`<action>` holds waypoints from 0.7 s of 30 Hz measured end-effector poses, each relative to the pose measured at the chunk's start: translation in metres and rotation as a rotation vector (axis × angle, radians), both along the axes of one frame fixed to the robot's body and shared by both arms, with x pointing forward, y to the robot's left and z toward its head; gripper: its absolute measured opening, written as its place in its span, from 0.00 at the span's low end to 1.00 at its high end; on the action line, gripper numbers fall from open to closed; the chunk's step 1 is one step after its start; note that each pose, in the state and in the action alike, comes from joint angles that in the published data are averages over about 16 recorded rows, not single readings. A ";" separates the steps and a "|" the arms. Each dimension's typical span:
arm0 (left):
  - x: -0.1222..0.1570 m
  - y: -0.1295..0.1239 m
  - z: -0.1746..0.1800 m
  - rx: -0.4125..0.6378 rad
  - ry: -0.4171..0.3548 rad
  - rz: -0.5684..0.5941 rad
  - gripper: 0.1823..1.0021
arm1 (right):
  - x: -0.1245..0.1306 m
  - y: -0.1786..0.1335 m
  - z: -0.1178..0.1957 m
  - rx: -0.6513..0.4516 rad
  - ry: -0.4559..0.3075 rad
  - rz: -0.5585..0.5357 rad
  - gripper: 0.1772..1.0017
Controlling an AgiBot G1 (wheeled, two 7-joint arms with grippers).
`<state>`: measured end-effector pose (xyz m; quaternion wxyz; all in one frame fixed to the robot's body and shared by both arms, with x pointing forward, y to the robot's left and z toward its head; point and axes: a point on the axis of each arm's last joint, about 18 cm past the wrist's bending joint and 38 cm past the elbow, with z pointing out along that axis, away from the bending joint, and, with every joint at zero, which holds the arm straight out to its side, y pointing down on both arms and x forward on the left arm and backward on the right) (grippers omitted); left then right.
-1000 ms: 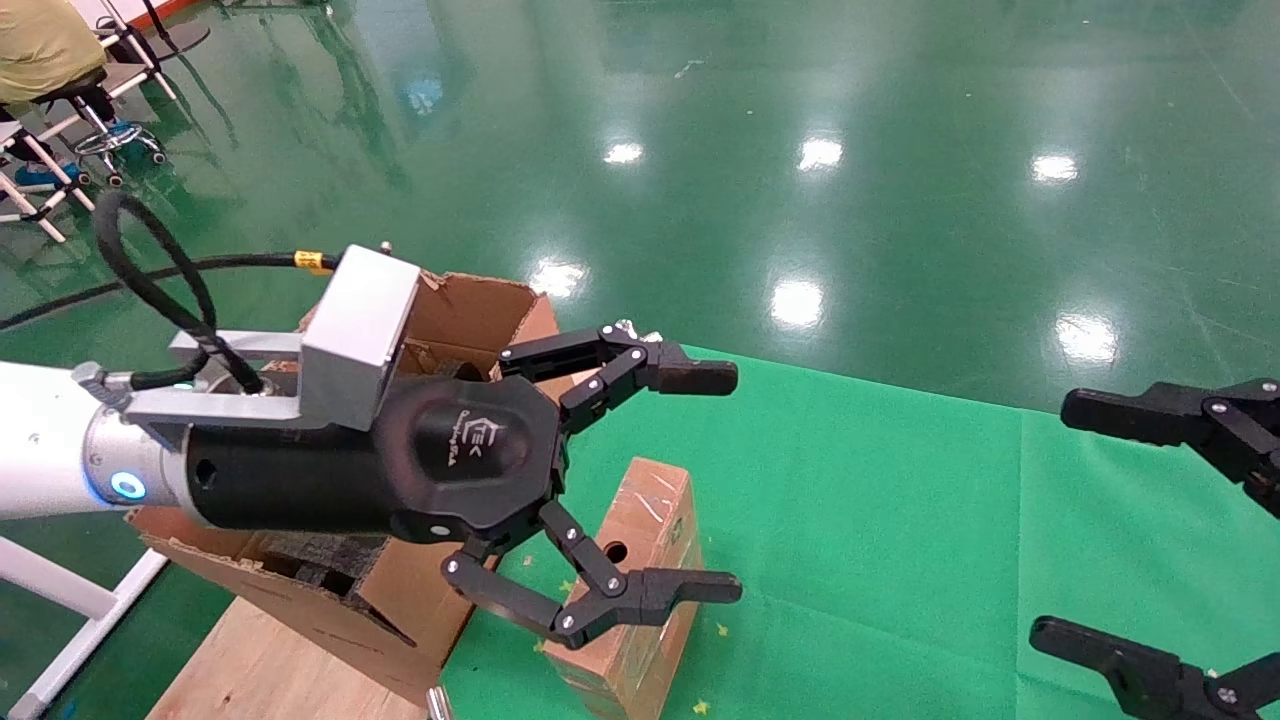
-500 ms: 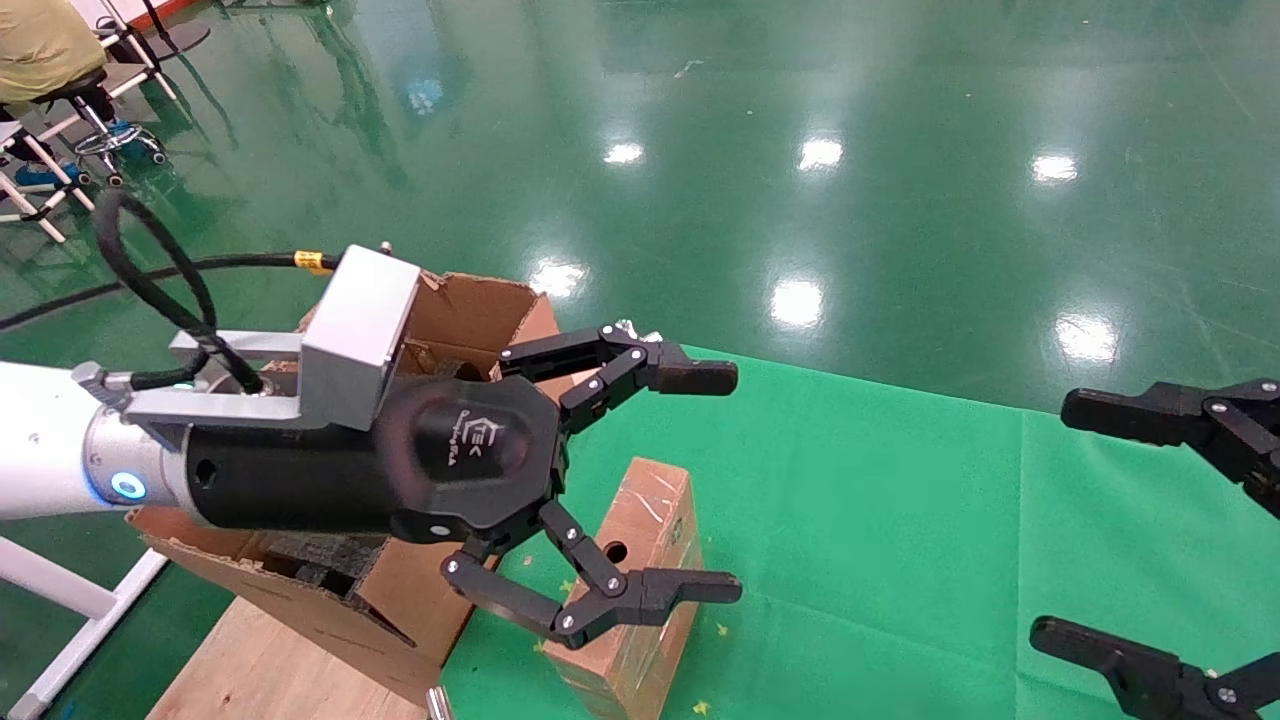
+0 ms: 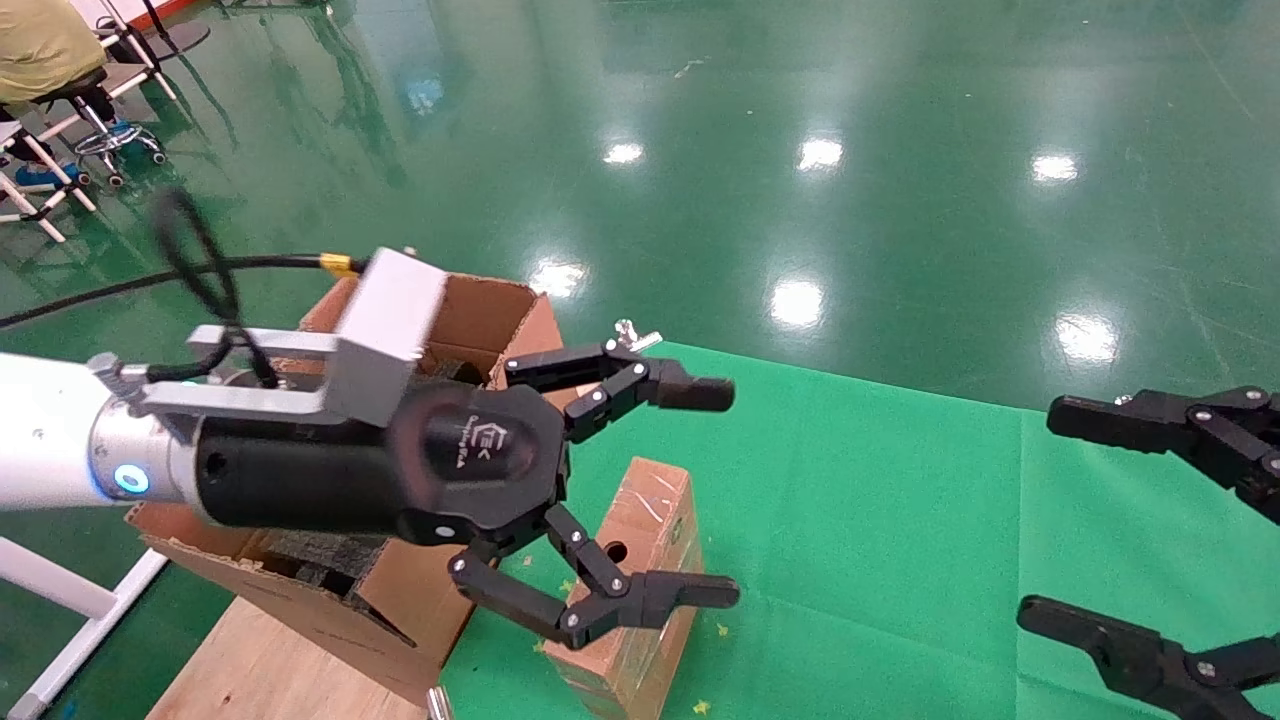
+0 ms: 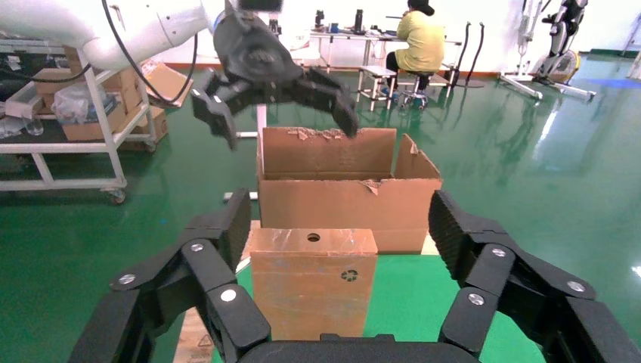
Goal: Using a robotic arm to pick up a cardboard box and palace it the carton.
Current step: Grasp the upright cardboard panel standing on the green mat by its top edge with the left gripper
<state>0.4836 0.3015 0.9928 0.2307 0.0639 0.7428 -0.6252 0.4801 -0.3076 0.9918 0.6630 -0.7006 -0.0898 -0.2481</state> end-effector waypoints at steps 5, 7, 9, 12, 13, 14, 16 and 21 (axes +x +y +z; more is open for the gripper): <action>0.008 0.000 0.001 0.087 0.056 0.059 1.00 | 0.000 0.000 0.000 0.000 0.000 0.000 0.80; 0.012 0.001 0.001 0.123 0.084 0.089 1.00 | 0.000 0.000 0.000 0.000 0.000 0.000 0.75; 0.017 0.001 0.002 0.154 0.118 0.121 1.00 | 0.000 0.000 0.000 0.000 0.000 0.000 0.72; 0.023 0.002 0.002 0.193 0.169 0.166 1.00 | 0.000 0.000 0.000 0.000 0.000 0.000 0.62; 0.025 0.002 0.002 0.204 0.187 0.181 1.00 | 0.000 0.000 0.000 0.000 0.000 0.000 0.59; 0.027 0.002 0.002 0.215 0.204 0.194 1.00 | 0.000 0.000 0.000 0.000 0.000 0.000 0.57; 0.031 0.002 0.001 0.233 0.234 0.220 1.00 | 0.000 0.000 0.000 0.000 0.000 0.000 0.52; 0.037 0.004 0.000 0.251 0.294 0.265 1.00 | 0.000 0.000 0.000 0.000 0.000 0.000 0.38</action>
